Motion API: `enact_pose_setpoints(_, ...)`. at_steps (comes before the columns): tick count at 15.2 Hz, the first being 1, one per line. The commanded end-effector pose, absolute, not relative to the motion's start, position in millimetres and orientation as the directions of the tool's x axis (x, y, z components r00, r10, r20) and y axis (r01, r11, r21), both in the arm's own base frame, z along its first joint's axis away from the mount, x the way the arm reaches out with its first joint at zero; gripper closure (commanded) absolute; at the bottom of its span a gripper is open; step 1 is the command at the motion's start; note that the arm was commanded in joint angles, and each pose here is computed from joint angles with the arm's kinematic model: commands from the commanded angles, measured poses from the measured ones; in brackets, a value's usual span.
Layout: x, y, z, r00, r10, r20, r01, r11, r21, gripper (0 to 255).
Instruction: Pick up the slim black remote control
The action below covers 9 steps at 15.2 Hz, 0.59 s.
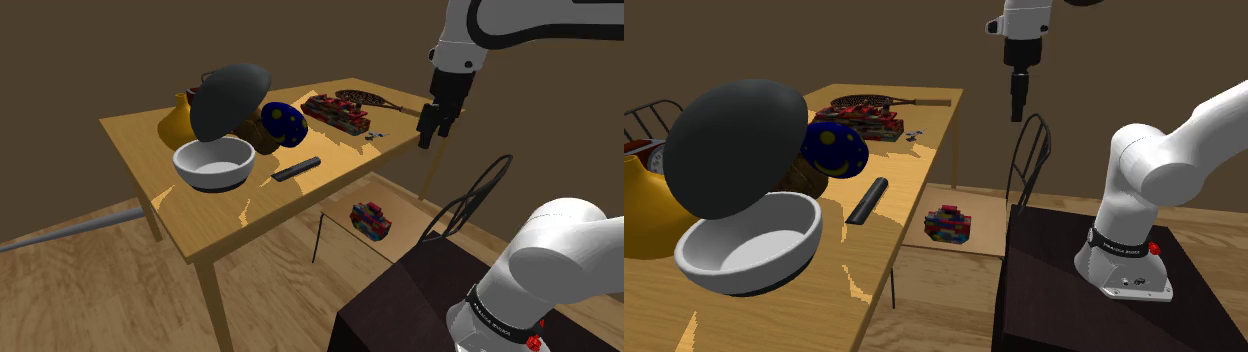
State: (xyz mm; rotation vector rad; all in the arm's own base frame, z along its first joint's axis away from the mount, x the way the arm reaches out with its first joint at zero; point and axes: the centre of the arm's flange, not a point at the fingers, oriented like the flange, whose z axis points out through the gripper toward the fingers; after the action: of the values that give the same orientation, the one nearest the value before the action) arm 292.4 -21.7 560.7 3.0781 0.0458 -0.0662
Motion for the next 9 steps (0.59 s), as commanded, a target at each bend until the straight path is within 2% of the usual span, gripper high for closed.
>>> enact_pose_setpoints(1, 292, -22, 561, 0.999, 0.028, -0.044, 0.031, -0.998, 0.062, 0)
enact_pose_setpoints(9, 349, 49, 520, 0.94, -0.335, -0.071, -0.335, -0.942, 0.014, 0)
